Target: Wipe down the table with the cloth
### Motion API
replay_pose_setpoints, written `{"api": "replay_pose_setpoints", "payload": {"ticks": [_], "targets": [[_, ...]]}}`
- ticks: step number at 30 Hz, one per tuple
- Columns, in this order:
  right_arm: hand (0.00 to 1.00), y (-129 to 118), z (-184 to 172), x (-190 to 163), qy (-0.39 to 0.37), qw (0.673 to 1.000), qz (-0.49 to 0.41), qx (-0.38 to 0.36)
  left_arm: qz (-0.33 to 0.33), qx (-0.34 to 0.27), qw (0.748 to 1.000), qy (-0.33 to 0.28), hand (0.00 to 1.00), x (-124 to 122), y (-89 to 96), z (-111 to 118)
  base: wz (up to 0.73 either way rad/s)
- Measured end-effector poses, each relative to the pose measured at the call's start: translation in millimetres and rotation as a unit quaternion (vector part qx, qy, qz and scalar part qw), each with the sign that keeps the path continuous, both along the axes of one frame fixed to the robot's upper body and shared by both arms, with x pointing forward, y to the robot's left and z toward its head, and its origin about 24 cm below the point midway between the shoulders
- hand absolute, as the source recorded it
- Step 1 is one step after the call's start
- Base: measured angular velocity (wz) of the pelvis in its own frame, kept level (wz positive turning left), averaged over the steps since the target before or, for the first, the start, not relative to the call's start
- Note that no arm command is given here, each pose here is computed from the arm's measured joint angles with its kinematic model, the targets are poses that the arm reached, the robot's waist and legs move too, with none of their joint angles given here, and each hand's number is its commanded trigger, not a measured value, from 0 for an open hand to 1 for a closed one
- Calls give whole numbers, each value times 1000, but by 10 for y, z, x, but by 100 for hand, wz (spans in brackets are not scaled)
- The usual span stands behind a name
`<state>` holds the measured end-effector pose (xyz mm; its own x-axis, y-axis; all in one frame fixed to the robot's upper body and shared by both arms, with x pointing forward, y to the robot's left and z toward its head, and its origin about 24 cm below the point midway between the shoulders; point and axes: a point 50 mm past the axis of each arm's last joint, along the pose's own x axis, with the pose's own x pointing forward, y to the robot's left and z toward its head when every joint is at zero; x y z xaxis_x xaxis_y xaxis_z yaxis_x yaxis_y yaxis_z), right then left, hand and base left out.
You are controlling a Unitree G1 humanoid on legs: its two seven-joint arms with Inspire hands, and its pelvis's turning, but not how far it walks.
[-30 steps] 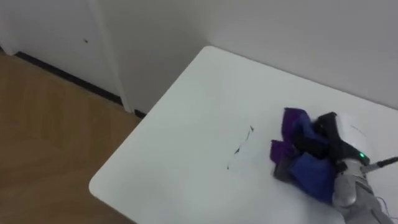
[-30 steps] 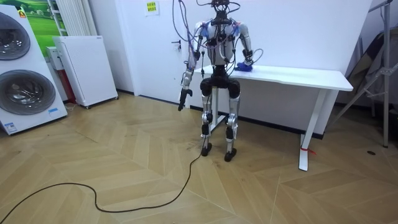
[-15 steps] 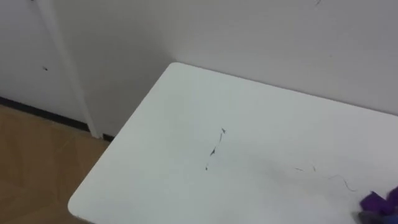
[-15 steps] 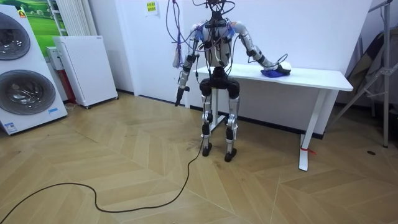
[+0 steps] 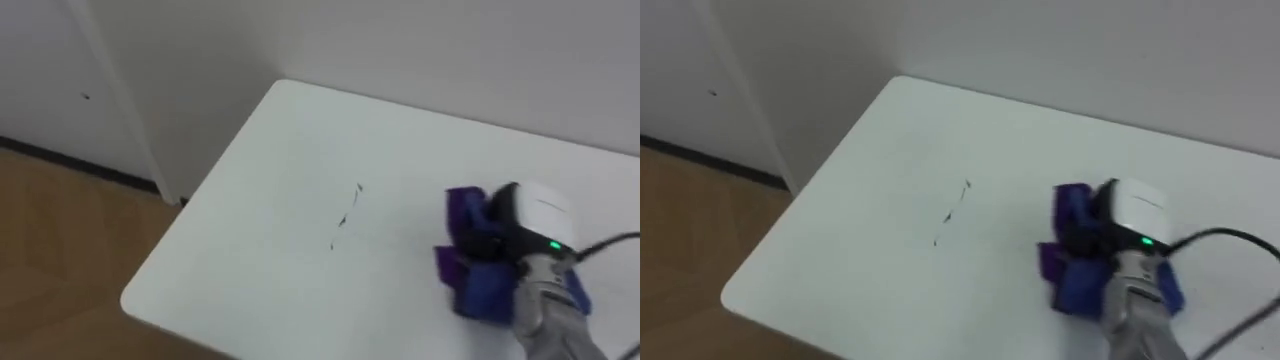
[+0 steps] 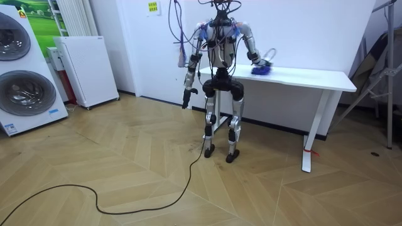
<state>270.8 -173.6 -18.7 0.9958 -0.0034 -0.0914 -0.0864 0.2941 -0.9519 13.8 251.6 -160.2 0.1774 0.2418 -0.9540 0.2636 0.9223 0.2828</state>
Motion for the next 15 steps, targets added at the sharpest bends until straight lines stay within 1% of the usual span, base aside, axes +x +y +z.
{"api": "replay_pose_setpoints", "payload": {"ticks": [2, 4, 6, 8, 10, 11, 12, 13, 15], "targets": [[100, 199, -31, 70, 15, 999, 38, 0, -4, -1, 1000, 0, 0, 26, -11, -3, 17], [100, 180, -29, 74, 13, 999, 37, 2, -1, -2, 1000, 4, 0, 7, -4, -5, 8], [100, 142, -63, 39, 14, 999, 33, 17, 21, 2, 1000, 3, 0, -20, 57, 10, -29], [100, 92, -135, -37, 14, 999, 19, 35, 23, 11, 1000, -9, 0, 30, 116, 32, -10], [100, -26, -233, -139, 15, 998, -18, 62, 25, 19, 999, -21, 0, 94, 184, 58, 19], [100, -133, -318, -240, 17, 994, -56, 92, 29, 30, 999, -29, 0, 107, 265, 88, 72], [100, -303, -400, -399, 15, 988, -106, 112, 28, 51, 998, -30, 0, 101, 374, 128, 90], [100, -403, -439, -494, 13, 984, -134, 120, 30, 62, 997, -33, 0, 106, 421, 147, 94], [100, -808, -534, -880, -4, 960, -245, 136, 47, 98, 993, -36, 0, 78, 561, 207, 65]]}}
